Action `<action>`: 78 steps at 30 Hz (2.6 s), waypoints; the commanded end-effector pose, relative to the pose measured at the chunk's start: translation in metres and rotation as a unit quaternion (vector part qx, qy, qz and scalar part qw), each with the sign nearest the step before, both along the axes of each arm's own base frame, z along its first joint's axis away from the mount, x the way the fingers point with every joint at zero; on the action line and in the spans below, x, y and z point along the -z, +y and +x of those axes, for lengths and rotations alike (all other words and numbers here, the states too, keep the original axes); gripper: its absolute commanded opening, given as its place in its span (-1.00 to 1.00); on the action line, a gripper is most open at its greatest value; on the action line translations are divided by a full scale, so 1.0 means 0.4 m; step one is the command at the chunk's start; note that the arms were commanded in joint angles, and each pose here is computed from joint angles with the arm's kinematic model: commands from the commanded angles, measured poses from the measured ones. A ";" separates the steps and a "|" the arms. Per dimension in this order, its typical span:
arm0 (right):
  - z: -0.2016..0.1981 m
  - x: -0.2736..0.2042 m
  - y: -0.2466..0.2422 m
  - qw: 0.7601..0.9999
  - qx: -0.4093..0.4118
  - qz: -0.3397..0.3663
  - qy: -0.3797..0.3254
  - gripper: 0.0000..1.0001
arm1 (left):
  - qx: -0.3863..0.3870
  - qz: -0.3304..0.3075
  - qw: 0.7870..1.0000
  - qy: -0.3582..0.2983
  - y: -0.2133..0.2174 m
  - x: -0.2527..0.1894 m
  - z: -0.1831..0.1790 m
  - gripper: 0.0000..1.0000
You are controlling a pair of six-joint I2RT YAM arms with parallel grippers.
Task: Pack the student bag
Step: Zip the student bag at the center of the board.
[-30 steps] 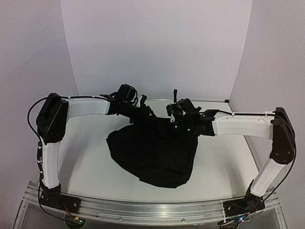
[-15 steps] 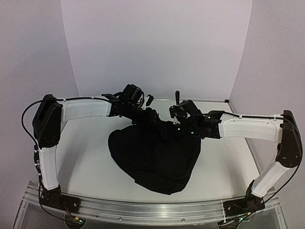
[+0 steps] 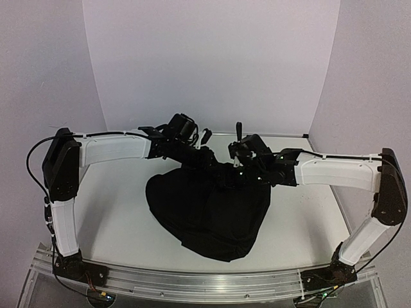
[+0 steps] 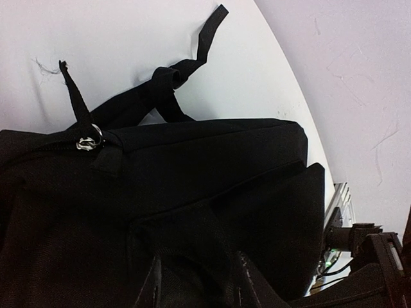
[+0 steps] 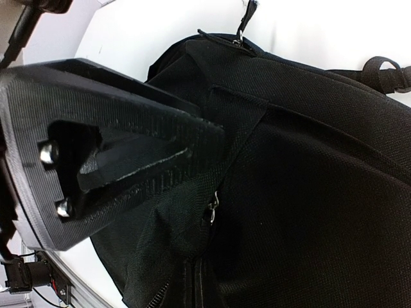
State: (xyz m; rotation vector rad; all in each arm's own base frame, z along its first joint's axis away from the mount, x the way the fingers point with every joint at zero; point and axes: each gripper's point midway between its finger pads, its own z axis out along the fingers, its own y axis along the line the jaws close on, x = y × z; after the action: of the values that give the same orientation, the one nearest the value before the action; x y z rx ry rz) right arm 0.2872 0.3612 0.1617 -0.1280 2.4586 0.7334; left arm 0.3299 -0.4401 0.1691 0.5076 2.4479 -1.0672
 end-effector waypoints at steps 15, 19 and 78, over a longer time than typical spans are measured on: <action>-0.025 -0.026 0.027 1.000 -0.022 0.010 0.006 -1.00 | 0.027 -0.045 0.998 0.015 -0.071 -0.024 0.000 -0.82; -0.034 -0.040 0.035 0.999 -0.034 0.016 0.005 -1.00 | 0.003 -0.055 0.998 -0.008 -0.079 -0.053 0.036 -1.00; 0.012 -0.161 -0.002 0.990 -0.039 -0.092 -0.099 0.96 | -0.155 -0.019 0.982 -0.104 0.358 -0.177 0.256 0.93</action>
State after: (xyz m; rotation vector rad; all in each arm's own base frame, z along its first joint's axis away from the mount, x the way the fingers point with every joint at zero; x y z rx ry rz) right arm 0.2354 0.4039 0.1899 -0.4555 2.4418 0.5969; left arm 0.4230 -0.3544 0.2116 0.2916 2.3006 -0.9935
